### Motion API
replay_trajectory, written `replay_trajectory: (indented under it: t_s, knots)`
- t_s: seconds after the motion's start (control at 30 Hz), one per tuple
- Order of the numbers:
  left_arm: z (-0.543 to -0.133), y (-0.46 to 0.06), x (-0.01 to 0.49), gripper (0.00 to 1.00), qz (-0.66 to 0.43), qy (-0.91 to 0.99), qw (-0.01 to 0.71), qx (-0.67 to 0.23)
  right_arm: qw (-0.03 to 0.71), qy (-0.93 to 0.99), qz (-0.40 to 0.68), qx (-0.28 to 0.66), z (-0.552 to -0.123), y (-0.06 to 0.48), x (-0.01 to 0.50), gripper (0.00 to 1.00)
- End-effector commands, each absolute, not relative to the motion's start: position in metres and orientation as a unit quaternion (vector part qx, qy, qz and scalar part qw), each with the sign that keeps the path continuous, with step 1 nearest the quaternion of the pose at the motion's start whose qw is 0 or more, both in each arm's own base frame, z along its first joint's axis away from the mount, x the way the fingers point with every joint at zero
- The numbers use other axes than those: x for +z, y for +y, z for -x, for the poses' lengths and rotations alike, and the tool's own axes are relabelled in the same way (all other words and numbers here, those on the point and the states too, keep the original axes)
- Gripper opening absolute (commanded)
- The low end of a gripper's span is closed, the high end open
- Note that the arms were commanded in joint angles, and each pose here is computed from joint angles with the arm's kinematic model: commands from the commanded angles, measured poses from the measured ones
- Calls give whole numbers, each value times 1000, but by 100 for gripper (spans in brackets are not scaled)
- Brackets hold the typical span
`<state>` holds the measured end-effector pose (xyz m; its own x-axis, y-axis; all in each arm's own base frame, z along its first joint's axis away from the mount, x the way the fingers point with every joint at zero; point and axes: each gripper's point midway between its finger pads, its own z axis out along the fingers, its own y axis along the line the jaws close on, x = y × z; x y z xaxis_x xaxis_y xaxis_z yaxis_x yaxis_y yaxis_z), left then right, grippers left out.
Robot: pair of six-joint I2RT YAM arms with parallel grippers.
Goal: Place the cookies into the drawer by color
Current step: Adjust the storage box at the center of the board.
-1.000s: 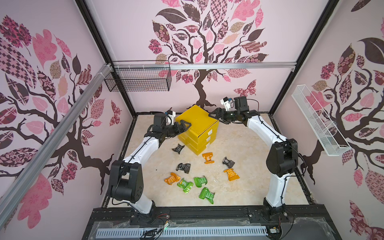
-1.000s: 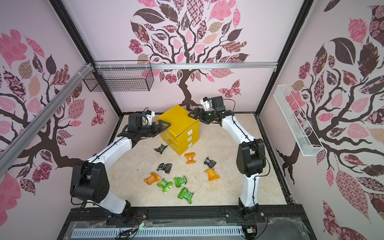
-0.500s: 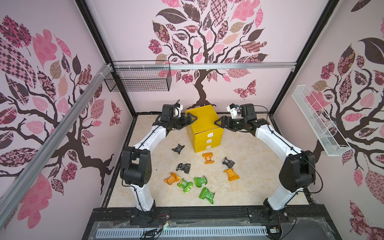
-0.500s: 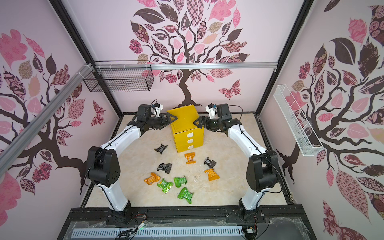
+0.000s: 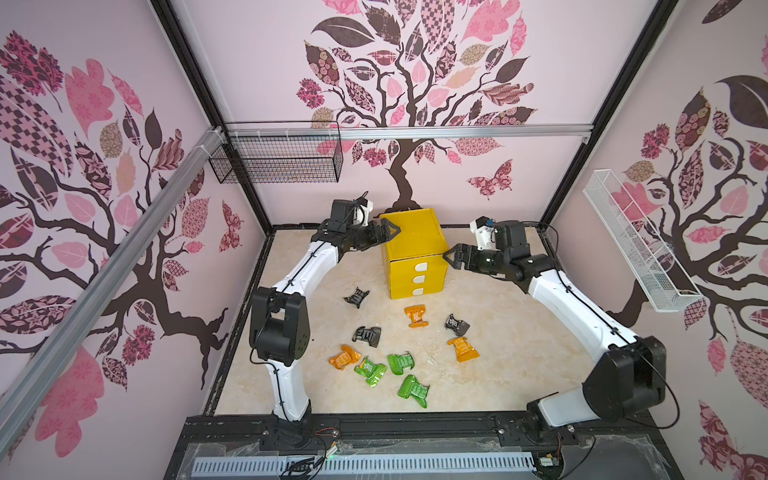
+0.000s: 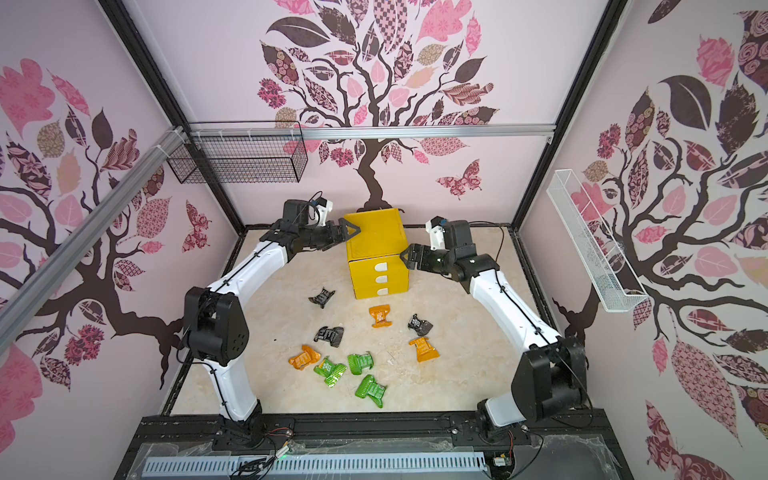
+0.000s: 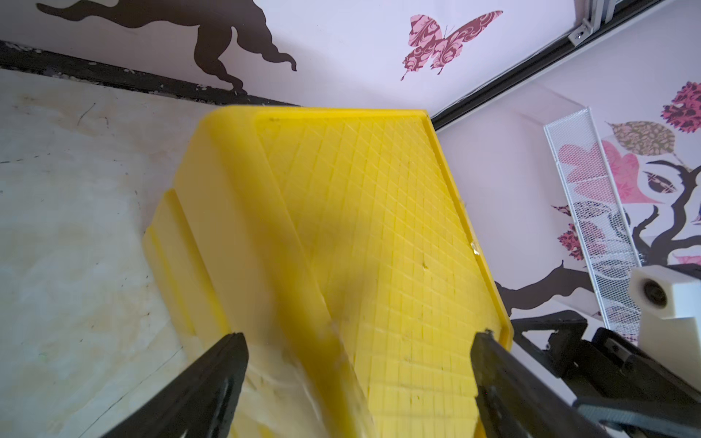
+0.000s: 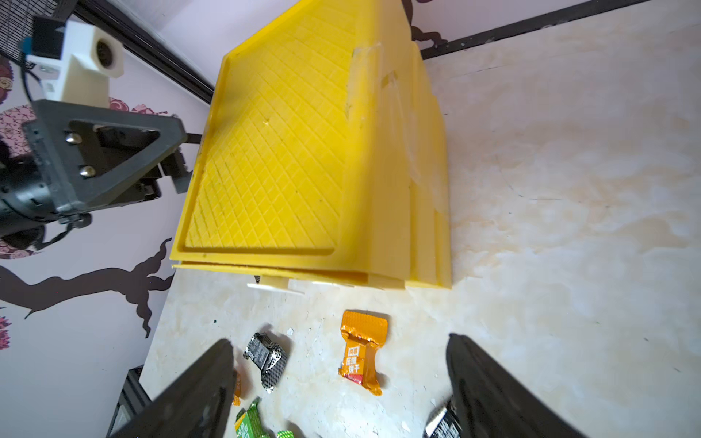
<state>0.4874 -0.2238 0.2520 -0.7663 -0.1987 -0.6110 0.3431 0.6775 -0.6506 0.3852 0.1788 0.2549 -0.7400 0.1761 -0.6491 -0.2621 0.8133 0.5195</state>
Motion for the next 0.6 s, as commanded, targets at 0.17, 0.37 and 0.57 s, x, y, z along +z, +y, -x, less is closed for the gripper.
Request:
replay_trajectory:
  t_s: [0.17,0.37,0.57]
  knots:
    - [-401,-204,285,97,-144,818,443,-337,397,884,14,248,-342,145,264,91]
    - [-375,-220,244,97,-225,823,434,-288,399,879,-2,260,-326,141,252,91]
    - [-386,-222,218,97,-234,833,439,-242,386,883,-10,267,-320,142,243,90]
